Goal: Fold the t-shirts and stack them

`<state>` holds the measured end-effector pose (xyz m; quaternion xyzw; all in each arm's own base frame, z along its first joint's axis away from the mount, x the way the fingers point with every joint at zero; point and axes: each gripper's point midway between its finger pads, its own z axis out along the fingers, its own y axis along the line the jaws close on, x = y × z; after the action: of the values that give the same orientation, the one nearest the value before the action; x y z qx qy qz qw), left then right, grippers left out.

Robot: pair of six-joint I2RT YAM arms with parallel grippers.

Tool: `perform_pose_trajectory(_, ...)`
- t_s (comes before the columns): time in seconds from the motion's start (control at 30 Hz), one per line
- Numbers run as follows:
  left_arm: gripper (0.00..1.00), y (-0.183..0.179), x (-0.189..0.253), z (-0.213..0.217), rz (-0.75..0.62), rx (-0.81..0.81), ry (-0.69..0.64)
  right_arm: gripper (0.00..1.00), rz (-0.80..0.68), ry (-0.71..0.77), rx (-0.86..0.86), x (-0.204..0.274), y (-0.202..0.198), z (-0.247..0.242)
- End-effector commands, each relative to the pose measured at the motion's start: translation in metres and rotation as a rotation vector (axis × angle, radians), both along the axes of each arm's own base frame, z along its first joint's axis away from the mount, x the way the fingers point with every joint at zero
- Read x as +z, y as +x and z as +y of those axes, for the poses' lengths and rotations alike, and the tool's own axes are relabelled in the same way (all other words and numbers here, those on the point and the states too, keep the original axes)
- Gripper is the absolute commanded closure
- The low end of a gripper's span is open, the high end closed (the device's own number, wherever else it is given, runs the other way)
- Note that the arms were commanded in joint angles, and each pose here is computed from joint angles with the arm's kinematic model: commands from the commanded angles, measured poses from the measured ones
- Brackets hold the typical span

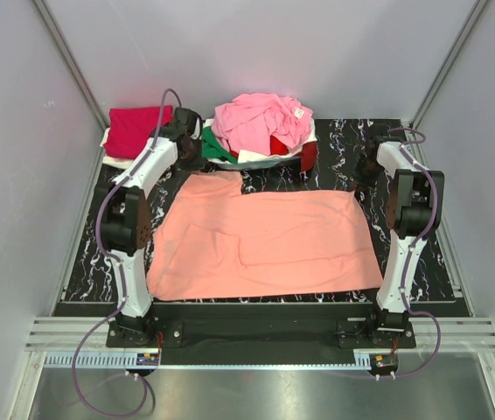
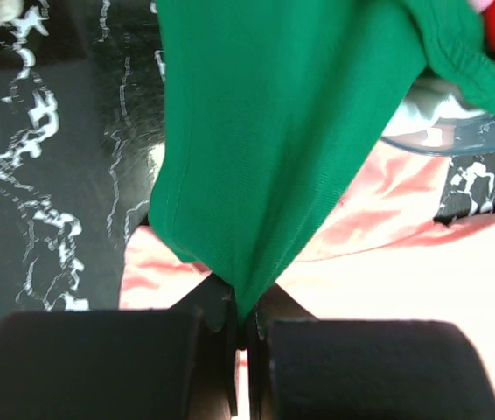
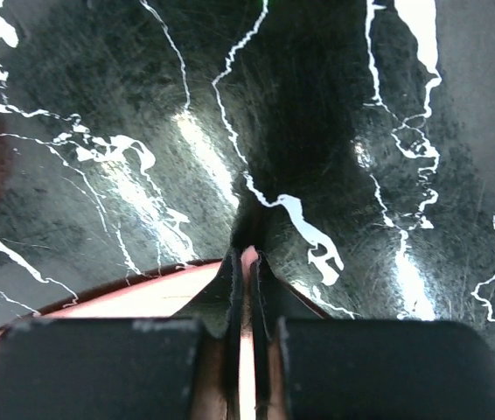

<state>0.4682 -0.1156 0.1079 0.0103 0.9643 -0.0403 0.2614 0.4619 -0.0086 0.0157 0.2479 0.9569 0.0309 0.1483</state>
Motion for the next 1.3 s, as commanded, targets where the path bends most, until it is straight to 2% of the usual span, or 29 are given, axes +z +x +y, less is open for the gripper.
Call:
perform_pose_trajectory(0.0, 1.00, -0.009, 0.061, 0.012, -0.119, 0.012, -0.008, 1.00, -0.061, -0.055, 0.012, 0.034, 0.005, -0.007)
perform_pose_trajectory(0.2, 1.00, -0.042, 0.074, 0.018, -0.147, 0.017, -0.024, 1.00, -0.108, -0.062, 0.014, 0.062, -0.010, -0.006)
perform_pose_trajectory(0.57, 0.99, -0.097, 0.045, 0.022, -0.090, -0.005, -0.050, 1.00, -0.126, -0.016, 0.015, 0.068, -0.044, 0.006)
perform_pose_trajectory(0.7, 0.73, -0.105, 0.015, 0.018, -0.008, -0.007, -0.074, 1.00, -0.114, 0.045, 0.037, 0.061, -0.051, 0.021)
perform_pose_trajectory(0.73, 0.64, -0.104, 0.012, 0.017, 0.002, 0.009, -0.082, 1.00, -0.113, 0.050, 0.037, 0.059, -0.052, 0.022)
perform_pose_trajectory(0.8, 0.58, -0.099, 0.008, 0.015, 0.003, 0.023, -0.094, 1.00, -0.111, 0.053, 0.043, 0.059, -0.053, 0.024)
perform_pose_trajectory(0.83, 0.52, -0.097, 0.008, 0.014, 0.003, 0.032, -0.107, 1.00, -0.113, 0.051, 0.045, 0.060, -0.053, 0.023)
perform_pose_trajectory(0.87, 0.51, -0.093, 0.008, 0.013, 0.003, 0.036, -0.111, 1.00, -0.116, 0.051, 0.046, 0.062, -0.053, 0.023)
perform_pose_trajectory(1.03, 0.50, -0.055, 0.013, 0.006, -0.010, 0.036, -0.109, 1.00, -0.124, 0.048, 0.053, 0.064, -0.051, 0.022)
perform_pose_trajectory(1.13, 0.56, -0.030, 0.003, -0.001, 0.011, 0.034, -0.107, 1.00, -0.124, 0.047, 0.056, 0.063, -0.049, 0.022)
perform_pose_trajectory(1.17, 0.60, -0.025, -0.002, -0.002, 0.027, 0.034, -0.103, 1.00, -0.121, 0.044, 0.059, 0.062, -0.048, 0.022)
perform_pose_trajectory(1.27, 0.62, 0.001, -0.018, -0.006, 0.057, 0.035, -0.089, 1.00, -0.117, 0.029, 0.068, 0.061, -0.044, 0.019)
